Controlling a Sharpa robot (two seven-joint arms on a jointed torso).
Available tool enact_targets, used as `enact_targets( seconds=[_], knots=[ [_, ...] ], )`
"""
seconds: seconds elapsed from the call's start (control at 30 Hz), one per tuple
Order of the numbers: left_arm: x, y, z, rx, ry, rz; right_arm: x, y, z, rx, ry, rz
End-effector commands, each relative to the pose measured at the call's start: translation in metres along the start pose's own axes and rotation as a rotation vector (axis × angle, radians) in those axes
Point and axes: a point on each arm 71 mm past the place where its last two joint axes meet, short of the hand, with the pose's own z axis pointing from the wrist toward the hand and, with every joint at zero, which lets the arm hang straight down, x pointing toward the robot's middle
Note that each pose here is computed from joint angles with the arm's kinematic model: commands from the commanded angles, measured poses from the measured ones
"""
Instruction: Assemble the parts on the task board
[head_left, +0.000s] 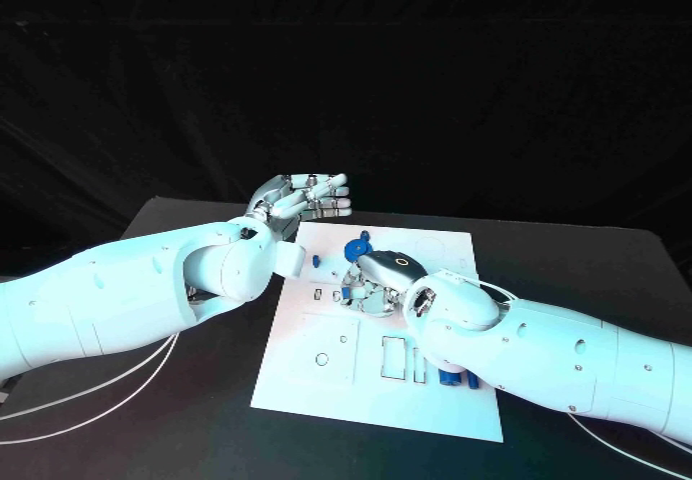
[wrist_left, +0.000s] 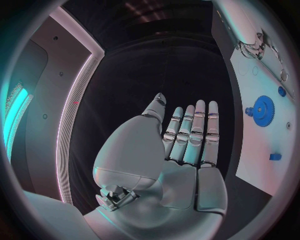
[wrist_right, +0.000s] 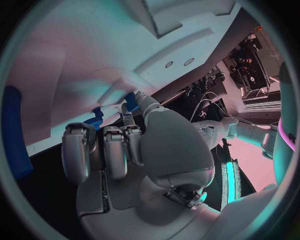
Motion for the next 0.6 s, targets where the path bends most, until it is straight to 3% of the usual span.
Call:
enact_targets(
  seconds=[0.03,0.6],
  knots=[
    [0.0013,-0.0007,0.0002,0.004,0.013,-0.007,0.0047,-0.0041,-0.0006,0.030,0.028,-0.008],
    [0.0008,-0.0006,0.0001,0.003,0.012,-0.006,0.0040,-0.0045,-0.0003,0.034,0.016,-0.004]
  ],
)
